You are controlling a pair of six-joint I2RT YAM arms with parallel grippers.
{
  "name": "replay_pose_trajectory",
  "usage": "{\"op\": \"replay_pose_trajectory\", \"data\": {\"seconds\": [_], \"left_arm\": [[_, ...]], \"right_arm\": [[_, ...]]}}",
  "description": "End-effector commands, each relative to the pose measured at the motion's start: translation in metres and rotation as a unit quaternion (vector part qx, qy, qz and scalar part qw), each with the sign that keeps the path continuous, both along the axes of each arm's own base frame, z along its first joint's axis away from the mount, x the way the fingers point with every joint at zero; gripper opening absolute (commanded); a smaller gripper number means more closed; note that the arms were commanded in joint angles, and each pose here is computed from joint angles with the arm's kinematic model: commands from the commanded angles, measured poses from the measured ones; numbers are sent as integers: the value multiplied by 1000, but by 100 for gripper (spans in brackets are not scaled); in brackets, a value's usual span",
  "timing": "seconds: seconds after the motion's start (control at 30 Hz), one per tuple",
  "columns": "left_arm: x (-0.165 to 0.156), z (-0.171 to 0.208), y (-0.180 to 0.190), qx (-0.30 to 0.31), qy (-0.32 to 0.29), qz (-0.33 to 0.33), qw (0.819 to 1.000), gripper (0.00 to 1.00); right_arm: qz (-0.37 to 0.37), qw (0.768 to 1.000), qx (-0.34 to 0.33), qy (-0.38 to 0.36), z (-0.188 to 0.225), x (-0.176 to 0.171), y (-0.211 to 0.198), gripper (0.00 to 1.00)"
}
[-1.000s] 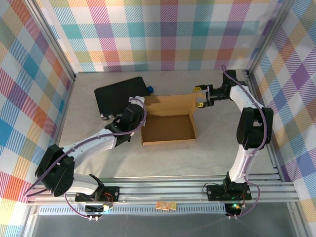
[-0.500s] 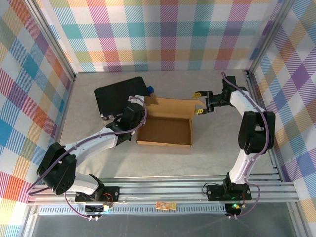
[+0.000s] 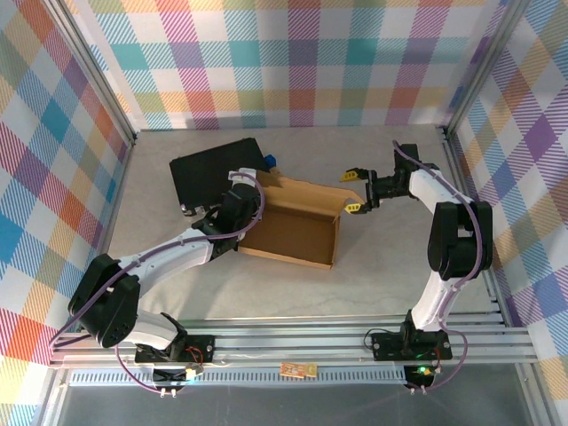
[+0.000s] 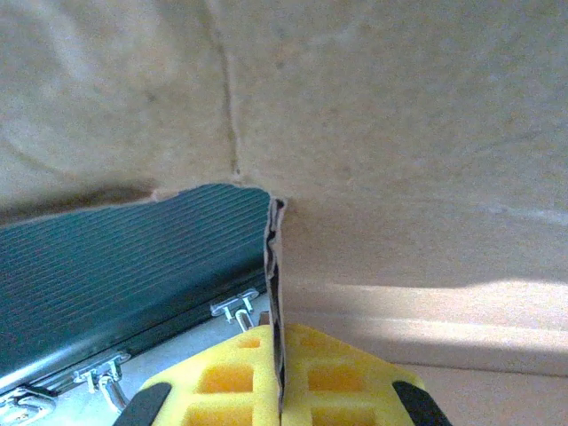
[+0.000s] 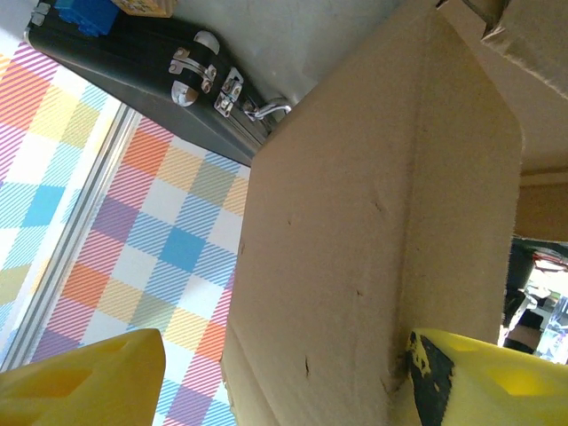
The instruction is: Fold the paper box
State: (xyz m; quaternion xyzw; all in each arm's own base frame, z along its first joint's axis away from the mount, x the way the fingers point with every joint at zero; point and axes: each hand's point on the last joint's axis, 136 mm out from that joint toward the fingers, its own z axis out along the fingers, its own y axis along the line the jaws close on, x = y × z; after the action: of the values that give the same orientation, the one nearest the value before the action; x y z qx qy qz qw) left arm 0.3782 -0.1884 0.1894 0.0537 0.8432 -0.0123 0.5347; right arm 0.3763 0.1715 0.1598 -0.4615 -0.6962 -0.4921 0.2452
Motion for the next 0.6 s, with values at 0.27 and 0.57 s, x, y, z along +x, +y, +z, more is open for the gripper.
{"op": "replay_pose_trajectory", "data": {"seconds": [0.27, 0.57], "left_arm": [[-1, 10, -18, -41, -12, -19, 999, 0], [-1, 5, -14, -36, -10, -12, 999, 0]], "right_arm": [[32, 999, -5, 19, 7, -23, 10, 72], [21, 999, -13, 30, -4, -41, -6, 73]]}}
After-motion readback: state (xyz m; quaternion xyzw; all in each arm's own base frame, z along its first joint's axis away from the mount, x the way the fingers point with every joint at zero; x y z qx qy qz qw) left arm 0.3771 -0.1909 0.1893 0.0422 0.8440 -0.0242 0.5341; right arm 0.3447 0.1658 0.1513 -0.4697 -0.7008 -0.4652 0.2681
